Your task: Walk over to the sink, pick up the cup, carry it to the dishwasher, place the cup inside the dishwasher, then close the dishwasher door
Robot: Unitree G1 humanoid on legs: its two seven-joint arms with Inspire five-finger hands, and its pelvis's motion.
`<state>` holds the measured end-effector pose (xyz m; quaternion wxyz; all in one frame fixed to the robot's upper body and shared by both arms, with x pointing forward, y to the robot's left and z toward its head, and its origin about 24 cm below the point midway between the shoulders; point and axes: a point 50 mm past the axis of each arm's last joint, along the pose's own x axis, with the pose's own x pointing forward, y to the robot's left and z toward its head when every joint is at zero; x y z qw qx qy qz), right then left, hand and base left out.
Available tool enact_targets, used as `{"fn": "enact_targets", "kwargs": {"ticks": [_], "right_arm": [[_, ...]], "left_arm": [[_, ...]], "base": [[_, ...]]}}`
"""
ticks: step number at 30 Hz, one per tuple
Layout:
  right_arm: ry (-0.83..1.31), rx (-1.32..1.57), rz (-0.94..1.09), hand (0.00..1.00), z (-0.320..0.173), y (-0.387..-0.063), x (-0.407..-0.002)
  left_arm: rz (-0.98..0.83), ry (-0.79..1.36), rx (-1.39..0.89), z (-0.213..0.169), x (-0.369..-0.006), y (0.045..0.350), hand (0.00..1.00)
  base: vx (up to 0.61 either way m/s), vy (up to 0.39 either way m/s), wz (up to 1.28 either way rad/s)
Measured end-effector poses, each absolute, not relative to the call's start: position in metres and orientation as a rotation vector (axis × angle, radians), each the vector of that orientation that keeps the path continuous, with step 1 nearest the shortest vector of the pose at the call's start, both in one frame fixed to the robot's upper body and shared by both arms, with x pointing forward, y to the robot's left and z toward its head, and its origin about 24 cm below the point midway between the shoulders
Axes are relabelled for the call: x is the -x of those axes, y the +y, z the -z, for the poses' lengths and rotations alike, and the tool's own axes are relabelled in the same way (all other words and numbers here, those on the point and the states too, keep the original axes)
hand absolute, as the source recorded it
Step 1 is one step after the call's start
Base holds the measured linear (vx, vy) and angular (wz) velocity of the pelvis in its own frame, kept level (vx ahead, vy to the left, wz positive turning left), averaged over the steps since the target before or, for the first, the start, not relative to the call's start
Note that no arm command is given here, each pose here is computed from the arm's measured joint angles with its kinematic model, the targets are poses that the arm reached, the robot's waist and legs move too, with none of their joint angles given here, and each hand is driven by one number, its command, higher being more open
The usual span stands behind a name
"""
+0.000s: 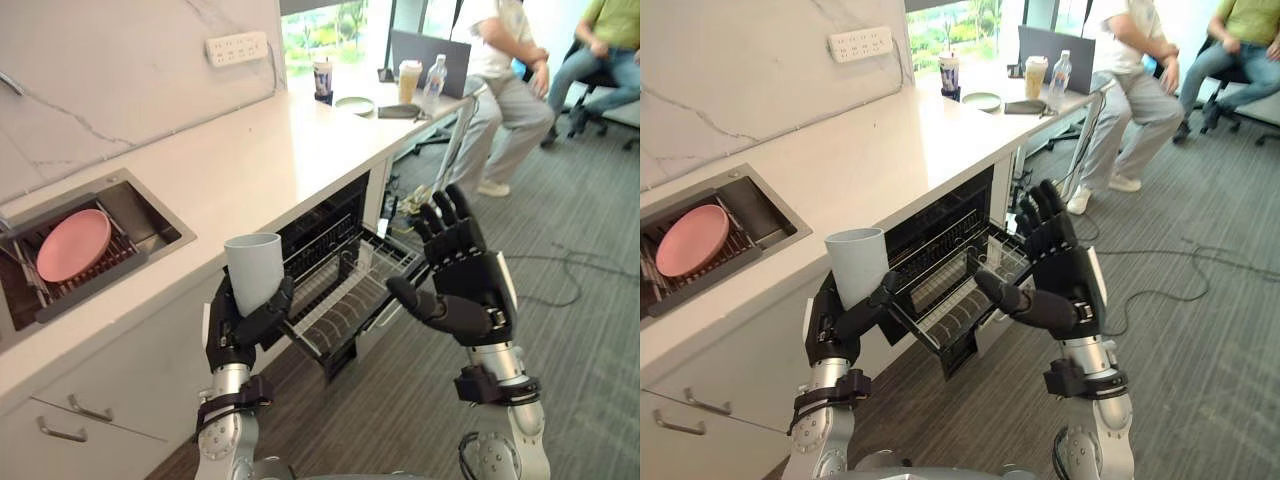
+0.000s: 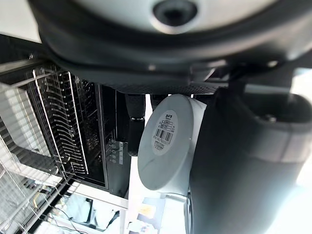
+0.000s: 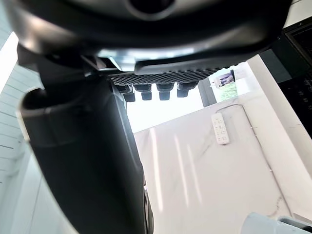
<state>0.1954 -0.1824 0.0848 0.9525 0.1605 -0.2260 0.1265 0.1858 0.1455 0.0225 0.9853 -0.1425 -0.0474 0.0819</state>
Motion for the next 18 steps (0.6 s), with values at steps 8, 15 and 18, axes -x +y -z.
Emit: {"fn": "enact_targets", "kwargs": {"ticks": [8, 15, 18], "right_arm": [[-0.461, -0.364, -0.333, 1.00, -0.092, -0.165, -0.207], [-0.424, -0.480, -0.365, 1.00, -0.091, -0.159, -0.213], [-0.392, -0.509, -0.396, 1.00, -0.089, -0.151, -0.214]], "left_arm": [[-0.093, -0.294, 0.150, -0.059, -0.218, 0.127, 0.00], [-0.049, -0.365, 0.060, -0.070, -0.221, 0.112, 0.00], [-0.040, -0.387, 0.021, -0.071, -0.220, 0.111, 0.00]], "base": [[0.09, 0.028, 0.03], [0.01, -0.010, -0.02], [-0.02, 0.017, -0.14]]}}
